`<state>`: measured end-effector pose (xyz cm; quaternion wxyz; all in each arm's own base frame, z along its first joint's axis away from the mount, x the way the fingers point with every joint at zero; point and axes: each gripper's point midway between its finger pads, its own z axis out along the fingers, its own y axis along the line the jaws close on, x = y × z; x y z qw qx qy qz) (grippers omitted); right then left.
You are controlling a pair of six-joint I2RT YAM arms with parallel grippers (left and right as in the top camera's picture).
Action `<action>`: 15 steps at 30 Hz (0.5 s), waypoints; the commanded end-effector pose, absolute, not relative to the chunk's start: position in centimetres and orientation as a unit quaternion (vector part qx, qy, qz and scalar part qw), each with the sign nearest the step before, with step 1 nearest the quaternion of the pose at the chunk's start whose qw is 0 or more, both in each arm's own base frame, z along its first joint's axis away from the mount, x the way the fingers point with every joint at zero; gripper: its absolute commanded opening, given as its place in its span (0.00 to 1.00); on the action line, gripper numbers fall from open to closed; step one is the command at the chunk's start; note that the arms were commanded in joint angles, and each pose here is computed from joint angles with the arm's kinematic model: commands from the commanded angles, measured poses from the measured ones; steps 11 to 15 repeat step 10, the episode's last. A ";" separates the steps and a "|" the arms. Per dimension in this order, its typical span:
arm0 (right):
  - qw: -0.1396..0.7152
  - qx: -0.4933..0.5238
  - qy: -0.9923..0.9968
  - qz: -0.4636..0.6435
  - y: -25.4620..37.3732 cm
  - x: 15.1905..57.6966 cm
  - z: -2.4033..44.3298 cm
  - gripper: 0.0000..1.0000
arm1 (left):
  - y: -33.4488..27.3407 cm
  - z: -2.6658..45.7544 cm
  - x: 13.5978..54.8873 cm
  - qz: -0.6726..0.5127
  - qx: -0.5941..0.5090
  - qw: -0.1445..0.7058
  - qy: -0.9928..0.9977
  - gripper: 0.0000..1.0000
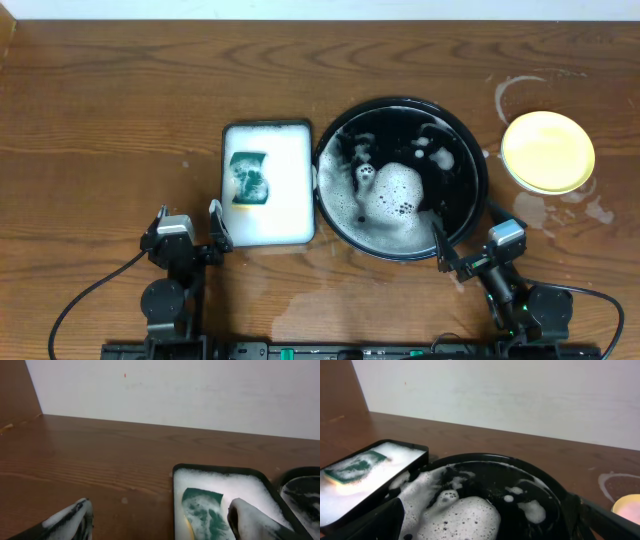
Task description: Clean dirty plates on tray and stack at the side
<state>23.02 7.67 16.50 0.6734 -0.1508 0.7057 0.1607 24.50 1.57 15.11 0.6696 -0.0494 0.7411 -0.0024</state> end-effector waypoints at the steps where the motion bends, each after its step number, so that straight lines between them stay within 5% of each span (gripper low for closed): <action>1: 0.675 -0.155 0.705 0.155 7.7 23.0 16.4 0.99 | 1.5 13.7 24.4 -0.003 -0.049 0.651 0.757 0.88; 15: 0.675 -0.155 0.705 0.155 7.7 23.0 16.4 0.99 | 1.5 13.7 24.4 -0.003 -0.049 0.651 0.757 0.88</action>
